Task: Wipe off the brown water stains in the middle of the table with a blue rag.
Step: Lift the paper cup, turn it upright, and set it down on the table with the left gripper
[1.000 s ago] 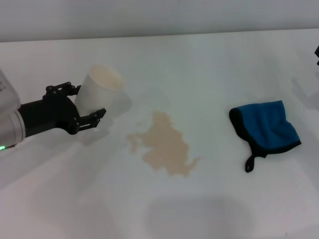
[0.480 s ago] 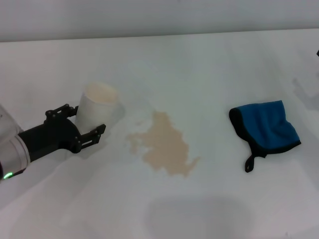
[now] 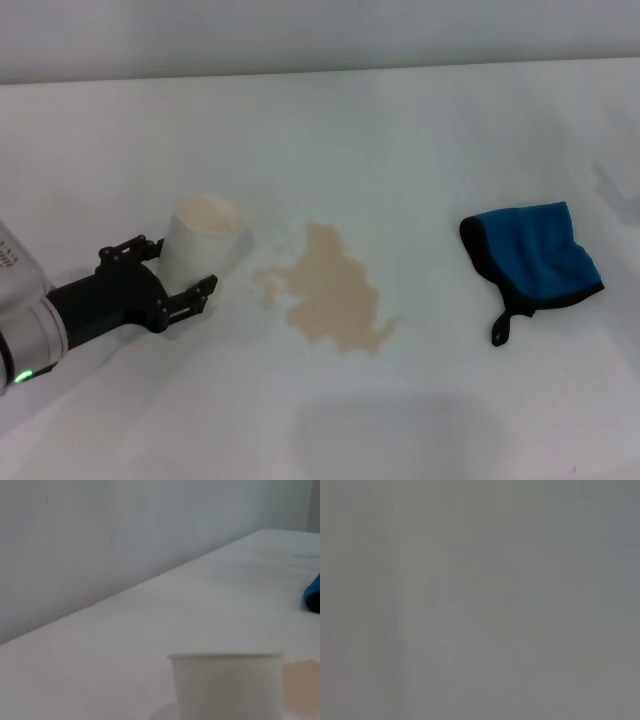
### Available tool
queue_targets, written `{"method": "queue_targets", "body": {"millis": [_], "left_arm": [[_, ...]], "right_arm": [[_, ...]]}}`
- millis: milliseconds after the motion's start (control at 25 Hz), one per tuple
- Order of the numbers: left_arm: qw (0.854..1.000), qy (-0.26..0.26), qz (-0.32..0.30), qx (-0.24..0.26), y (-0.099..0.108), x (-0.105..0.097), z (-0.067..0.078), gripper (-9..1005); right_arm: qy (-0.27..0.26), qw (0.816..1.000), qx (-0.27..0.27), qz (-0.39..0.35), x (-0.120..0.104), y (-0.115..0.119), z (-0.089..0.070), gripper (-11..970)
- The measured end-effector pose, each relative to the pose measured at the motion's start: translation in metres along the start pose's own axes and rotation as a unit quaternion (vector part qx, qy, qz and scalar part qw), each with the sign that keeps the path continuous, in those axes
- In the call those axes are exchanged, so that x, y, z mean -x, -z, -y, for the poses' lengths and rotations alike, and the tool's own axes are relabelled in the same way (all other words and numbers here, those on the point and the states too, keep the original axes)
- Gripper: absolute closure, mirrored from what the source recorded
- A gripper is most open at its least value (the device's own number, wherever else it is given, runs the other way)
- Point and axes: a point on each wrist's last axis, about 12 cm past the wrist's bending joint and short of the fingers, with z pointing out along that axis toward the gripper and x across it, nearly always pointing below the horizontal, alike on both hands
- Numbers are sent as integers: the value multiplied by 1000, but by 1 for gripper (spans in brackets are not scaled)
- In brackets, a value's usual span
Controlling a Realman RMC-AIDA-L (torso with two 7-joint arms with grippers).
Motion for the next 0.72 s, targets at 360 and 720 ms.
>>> {"method": "queue_targets", "body": {"millis": [360, 720], "left_arm": [[1000, 2, -9, 1, 1, -7, 2, 255], [1000, 0, -15, 6, 2, -9, 2, 255]], "right_arm": [[-2, 1000, -9, -4, -2, 7, 3, 175], [0, 1000, -8, -5, -2, 7, 3, 176]]}}
